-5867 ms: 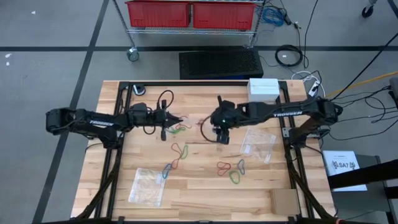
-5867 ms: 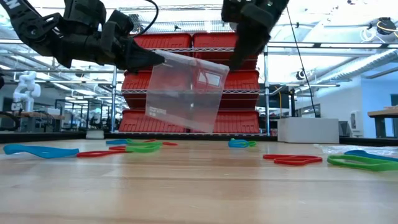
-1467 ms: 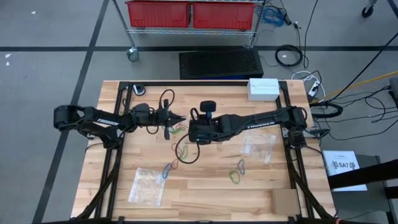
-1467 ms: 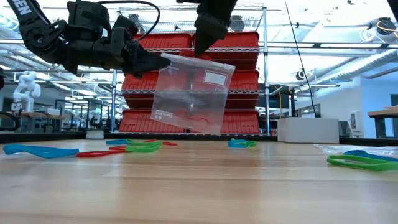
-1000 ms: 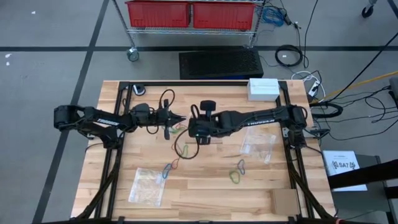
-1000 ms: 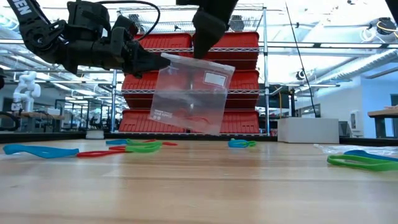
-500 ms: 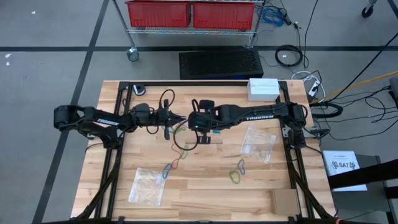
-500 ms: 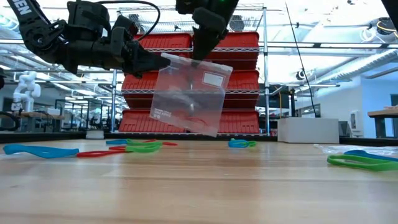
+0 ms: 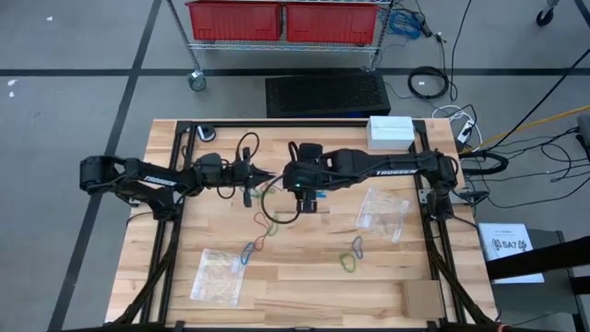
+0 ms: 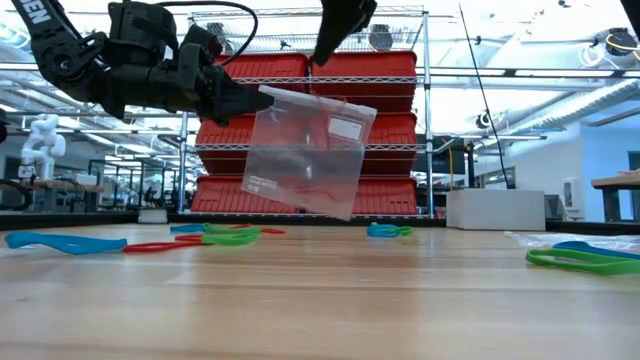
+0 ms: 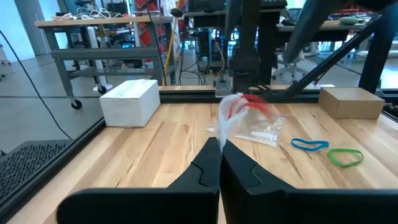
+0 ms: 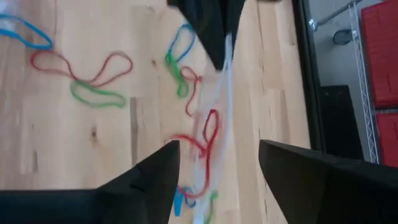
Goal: Sort rubber bands
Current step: Put the top red rubber band into the zip bag
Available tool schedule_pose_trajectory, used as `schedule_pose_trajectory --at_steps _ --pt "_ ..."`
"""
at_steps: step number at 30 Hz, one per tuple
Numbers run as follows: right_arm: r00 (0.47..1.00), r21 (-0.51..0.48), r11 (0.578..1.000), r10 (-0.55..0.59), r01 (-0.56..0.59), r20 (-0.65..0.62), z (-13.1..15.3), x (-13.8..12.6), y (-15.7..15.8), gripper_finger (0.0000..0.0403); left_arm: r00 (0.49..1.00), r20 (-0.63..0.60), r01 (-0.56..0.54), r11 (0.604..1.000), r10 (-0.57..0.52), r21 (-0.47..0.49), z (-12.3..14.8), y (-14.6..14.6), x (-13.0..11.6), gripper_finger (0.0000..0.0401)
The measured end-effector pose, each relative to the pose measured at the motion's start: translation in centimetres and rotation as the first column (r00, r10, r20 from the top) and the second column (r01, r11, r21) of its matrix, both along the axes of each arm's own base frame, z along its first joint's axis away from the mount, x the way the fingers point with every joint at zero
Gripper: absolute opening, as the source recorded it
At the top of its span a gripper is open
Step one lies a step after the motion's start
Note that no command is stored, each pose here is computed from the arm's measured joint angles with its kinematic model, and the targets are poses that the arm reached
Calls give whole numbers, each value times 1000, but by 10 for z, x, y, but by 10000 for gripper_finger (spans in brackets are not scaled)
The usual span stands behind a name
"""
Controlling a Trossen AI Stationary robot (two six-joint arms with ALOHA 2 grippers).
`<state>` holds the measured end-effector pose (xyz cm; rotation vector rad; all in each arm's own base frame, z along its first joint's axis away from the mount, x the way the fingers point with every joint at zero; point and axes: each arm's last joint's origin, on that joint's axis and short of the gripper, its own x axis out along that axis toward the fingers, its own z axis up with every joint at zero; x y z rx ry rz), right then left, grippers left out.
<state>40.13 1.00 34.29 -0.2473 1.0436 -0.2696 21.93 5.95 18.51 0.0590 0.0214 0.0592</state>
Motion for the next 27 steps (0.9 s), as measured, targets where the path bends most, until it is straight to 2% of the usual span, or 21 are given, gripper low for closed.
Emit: schedule_pose_trajectory --at_steps 7,12,15,19,24,27 --pt "983 21 996 -82 87 -164 -5 -19 -4 214 999 15 38 999 -38 4 2 -1 0 0" --pt "982 46 990 -124 132 -139 14 -46 1 217 999 16 52 999 -52 4 2 -2 -1 0" --pt "990 60 989 -133 136 -48 17 -65 5 217 995 45 92 996 -92 8 4 -3 -1 0" --pt "981 72 993 -100 89 167 4 -92 10 217 980 142 138 990 -140 29 7 -6 -9 0" --pt "904 83 996 -55 22 423 -36 -112 10 217 977 173 122 992 -127 43 6 -4 -15 0" --pt "855 92 996 -57 11 516 -64 -115 8 214 983 174 57 998 -62 36 6 2 -16 0"
